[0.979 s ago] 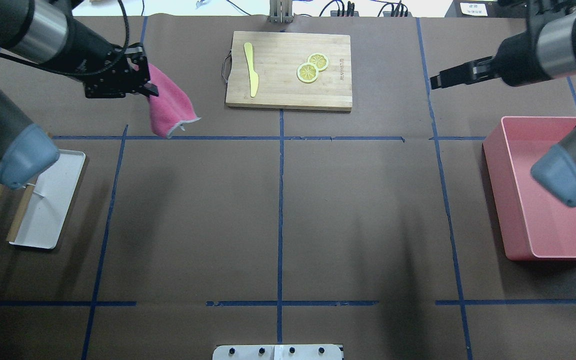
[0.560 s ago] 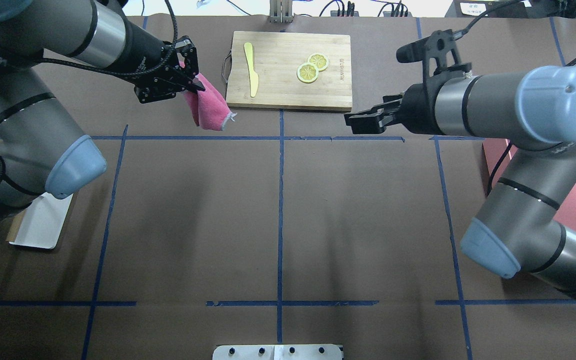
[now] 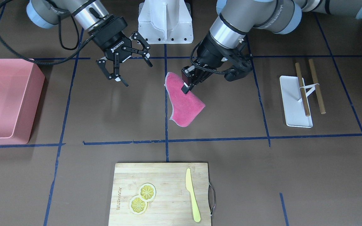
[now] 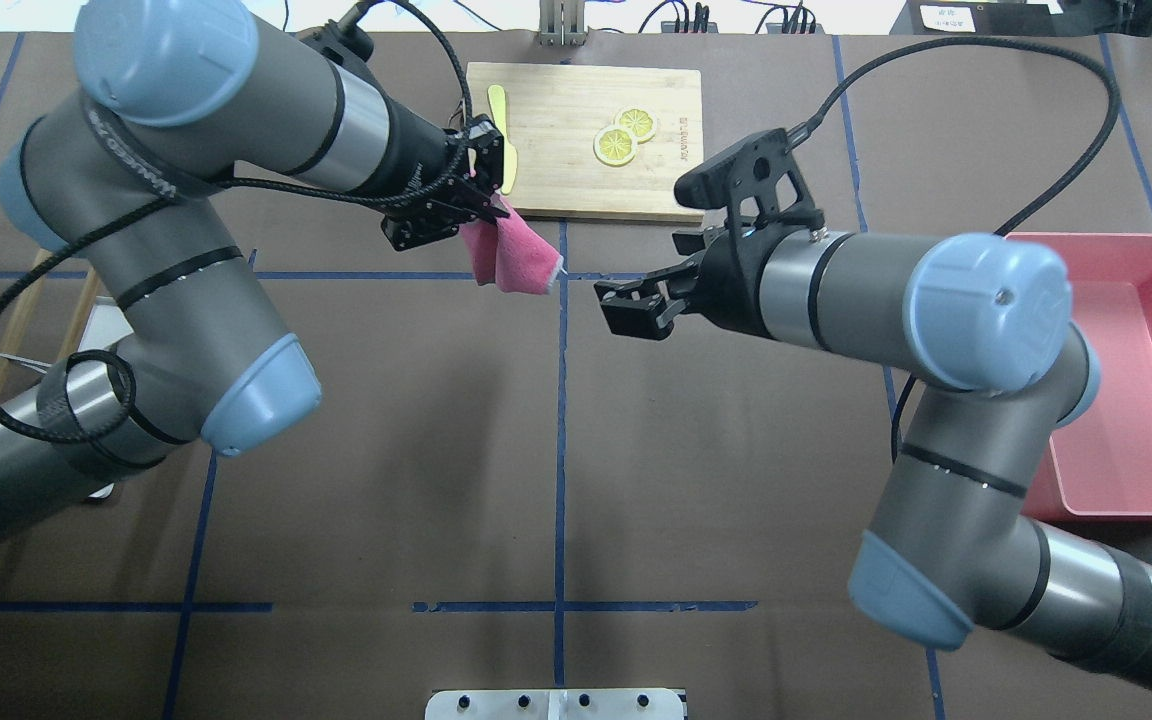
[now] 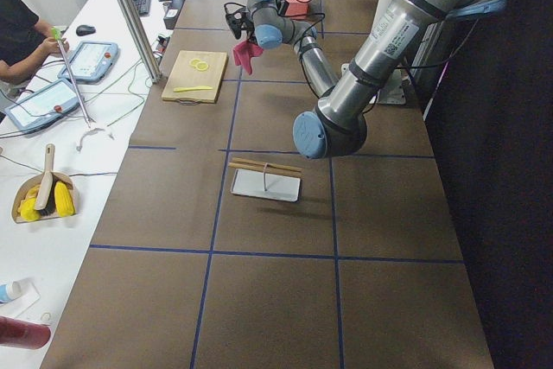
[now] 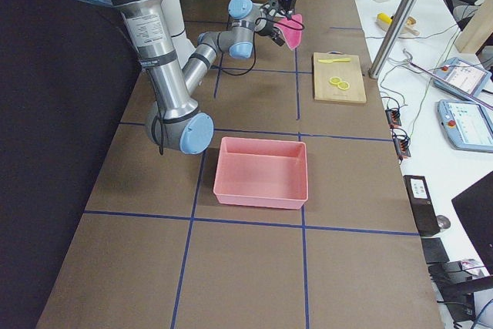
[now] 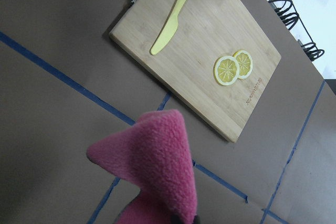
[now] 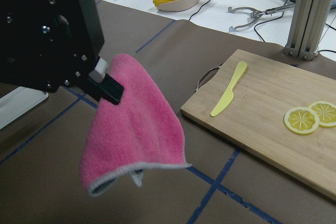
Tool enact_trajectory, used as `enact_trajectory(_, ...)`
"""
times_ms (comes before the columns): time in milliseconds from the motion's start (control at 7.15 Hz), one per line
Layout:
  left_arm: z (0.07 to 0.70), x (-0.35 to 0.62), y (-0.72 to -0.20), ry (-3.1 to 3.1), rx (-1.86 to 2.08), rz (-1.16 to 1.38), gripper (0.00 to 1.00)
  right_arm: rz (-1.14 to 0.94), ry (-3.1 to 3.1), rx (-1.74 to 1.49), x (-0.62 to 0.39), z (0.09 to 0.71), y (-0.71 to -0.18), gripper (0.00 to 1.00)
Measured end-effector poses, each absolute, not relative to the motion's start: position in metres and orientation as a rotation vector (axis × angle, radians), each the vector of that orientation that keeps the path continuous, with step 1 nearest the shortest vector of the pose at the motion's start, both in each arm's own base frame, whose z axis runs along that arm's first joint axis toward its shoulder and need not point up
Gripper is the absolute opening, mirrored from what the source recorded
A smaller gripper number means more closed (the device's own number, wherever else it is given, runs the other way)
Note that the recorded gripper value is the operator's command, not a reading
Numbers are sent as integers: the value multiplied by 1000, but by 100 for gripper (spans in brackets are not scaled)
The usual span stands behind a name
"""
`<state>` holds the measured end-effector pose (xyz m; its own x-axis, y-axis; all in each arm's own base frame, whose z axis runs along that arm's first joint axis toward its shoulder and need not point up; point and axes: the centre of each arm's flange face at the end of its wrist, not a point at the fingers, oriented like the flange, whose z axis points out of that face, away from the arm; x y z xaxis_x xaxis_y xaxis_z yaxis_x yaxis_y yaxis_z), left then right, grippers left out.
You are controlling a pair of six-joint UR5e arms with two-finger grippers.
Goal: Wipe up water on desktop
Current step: 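Bring the cloth to the right gripper and grasp its hanging end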
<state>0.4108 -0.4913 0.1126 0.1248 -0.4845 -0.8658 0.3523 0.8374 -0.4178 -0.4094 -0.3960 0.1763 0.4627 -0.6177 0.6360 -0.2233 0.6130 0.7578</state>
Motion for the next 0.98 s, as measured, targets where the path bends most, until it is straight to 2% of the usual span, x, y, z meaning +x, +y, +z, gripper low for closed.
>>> enact_trajectory(979,85,444,-462,1333,-153,-546,3,-330,-1098,933,-435,171,-372,99)
